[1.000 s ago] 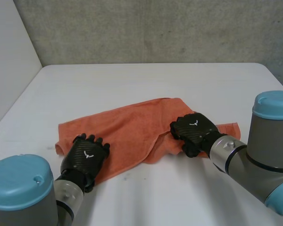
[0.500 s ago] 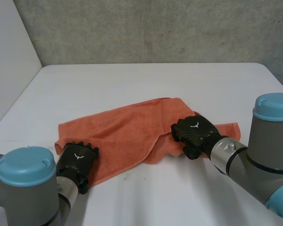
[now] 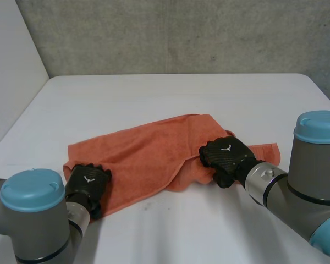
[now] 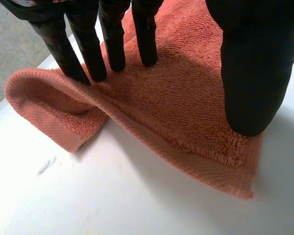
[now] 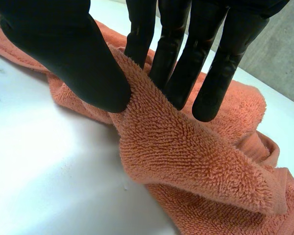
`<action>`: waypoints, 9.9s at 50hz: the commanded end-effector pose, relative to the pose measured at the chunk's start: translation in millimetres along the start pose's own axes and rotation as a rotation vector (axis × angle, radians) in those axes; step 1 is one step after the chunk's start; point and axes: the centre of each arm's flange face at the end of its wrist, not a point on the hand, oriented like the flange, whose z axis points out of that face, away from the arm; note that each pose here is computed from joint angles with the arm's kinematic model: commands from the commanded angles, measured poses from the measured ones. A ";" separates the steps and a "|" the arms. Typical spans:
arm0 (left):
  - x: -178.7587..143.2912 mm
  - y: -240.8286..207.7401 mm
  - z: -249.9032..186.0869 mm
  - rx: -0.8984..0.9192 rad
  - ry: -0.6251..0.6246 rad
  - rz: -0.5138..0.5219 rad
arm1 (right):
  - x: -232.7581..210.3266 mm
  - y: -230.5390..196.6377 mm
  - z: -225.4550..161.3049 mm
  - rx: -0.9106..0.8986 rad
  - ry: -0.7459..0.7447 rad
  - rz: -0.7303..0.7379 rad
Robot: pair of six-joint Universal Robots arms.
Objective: Fold the laundry
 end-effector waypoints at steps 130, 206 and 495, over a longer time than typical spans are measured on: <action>40.9 -122.0 64.6 0.339 0.694 -0.716 | 22.0 -170.9 -132.9 0.628 0.284 -0.353; -69.6 -82.1 38.6 0.297 0.056 -0.248 | 12.4 10.5 -4.7 -0.067 0.143 -0.217; -127.4 -65.5 -28.5 0.274 -0.126 -0.187 | 98.2 -70.1 44.6 0.010 0.331 -0.091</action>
